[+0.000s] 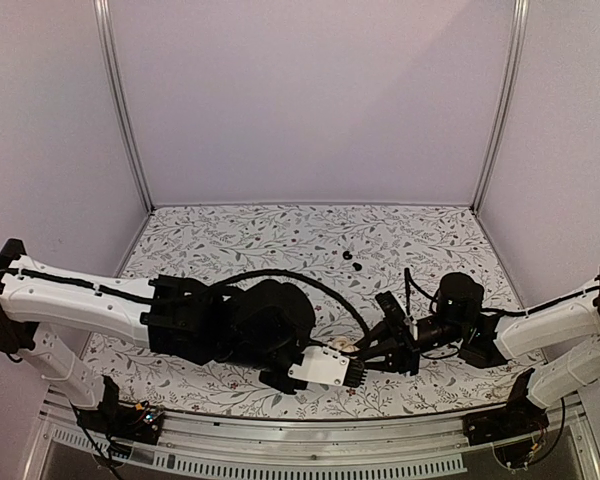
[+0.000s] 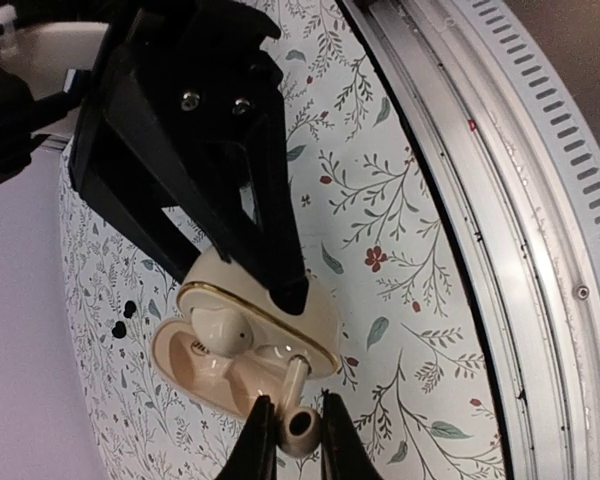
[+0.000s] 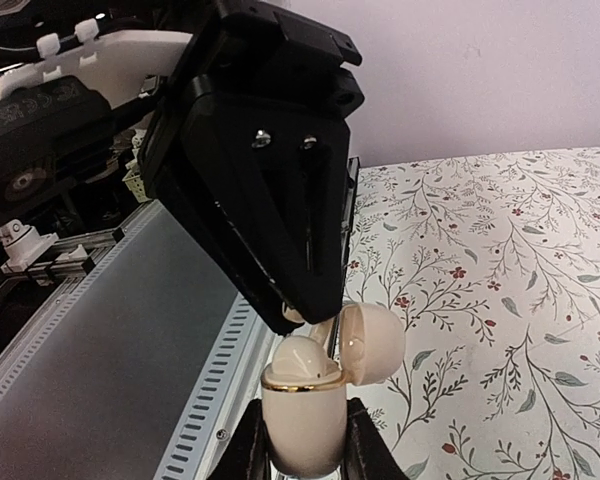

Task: Insert the wireless bluetooth earbuds into the charging case
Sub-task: Insert the left earbud into the left side groove of the charging case.

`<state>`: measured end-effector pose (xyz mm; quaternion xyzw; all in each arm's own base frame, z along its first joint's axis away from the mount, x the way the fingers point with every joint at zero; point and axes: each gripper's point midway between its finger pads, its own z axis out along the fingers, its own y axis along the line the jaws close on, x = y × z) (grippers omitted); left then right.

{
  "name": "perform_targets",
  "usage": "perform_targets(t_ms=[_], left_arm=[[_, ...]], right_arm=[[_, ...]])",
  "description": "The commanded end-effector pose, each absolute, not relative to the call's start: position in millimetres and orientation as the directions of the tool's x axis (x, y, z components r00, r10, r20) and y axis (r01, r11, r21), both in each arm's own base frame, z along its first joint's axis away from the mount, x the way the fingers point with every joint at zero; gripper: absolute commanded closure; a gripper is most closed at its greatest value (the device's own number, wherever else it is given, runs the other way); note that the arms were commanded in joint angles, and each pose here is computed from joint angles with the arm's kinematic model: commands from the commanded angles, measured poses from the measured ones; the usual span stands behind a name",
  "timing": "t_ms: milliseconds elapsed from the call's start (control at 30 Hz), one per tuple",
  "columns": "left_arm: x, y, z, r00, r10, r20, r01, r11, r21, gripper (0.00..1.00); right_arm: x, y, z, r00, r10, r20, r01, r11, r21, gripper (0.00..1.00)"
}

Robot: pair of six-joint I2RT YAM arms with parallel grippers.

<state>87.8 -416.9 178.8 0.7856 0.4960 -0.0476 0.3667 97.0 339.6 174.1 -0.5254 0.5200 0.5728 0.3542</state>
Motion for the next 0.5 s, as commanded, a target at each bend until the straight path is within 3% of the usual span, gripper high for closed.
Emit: perform_targets(t_ms=[0, 467], left_arm=[[85.2, -425.3, 178.7, 0.533, 0.720, -0.445, 0.800, -0.256, 0.544, 0.96], [87.9, -428.5, 160.1, 0.548, 0.776, -0.312, 0.752, -0.294, 0.590, 0.96]], right_arm=[[85.0, 339.8, 205.3, -0.135, -0.047, -0.990, -0.948, -0.285, 0.143, 1.00], [102.5, 350.5, 200.5, -0.220, -0.080, -0.972, -0.950, -0.207, 0.233, 1.00]])
